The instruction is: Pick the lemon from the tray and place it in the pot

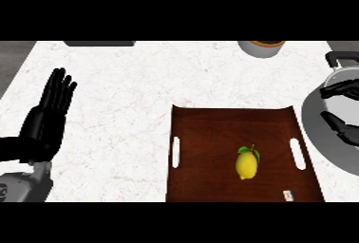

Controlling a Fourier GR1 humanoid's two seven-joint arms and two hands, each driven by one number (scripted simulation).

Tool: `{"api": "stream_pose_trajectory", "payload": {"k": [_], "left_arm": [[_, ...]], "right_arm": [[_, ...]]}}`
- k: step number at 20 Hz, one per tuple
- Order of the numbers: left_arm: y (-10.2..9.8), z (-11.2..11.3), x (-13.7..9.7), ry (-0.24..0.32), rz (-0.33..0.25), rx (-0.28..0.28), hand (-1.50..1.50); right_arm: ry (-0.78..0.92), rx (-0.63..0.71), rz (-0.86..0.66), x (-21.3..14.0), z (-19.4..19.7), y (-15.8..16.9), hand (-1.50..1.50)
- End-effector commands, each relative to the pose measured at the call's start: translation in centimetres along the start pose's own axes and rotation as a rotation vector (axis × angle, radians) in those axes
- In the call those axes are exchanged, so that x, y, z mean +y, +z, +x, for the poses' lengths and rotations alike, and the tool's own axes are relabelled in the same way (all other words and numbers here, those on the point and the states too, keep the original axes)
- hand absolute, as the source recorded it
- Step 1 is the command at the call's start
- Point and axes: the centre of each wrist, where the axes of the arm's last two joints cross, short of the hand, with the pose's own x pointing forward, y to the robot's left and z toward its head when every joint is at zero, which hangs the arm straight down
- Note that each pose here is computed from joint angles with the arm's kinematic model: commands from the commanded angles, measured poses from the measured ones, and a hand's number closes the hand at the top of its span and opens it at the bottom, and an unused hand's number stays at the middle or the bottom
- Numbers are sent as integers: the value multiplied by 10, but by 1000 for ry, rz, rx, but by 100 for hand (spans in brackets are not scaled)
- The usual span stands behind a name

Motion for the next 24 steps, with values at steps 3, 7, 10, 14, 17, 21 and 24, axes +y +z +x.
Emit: {"api": "stream_pose_trajectory", "payload": {"k": [3, 7, 10, 14, 17, 21, 24], "left_arm": [[-12, 3, -5, 46, 48, 10, 0], [-25, 5, 4, 56, 48, 18, 0], [-34, 15, 0, 45, 39, 19, 0], [-27, -1, 1, 27, 33, 8, 0], [-31, 11, -5, 52, 46, 27, 0], [-41, -5, -16, 35, 27, 27, 0], [-35, 2, 1, 28, 55, 25, 0]], "right_arm": [[270, -121, 186, -29, -29, 36, -150], [376, -180, 253, -46, -38, 50, -150], [506, -131, 329, -34, -34, 48, -150], [629, -6, 447, -14, -12, 35, -150], [725, 36, 533, 3, 13, 27, -150], [725, 70, 551, 42, 6, 20, -150], [754, 143, 590, 50, 16, 9, -150]]}}
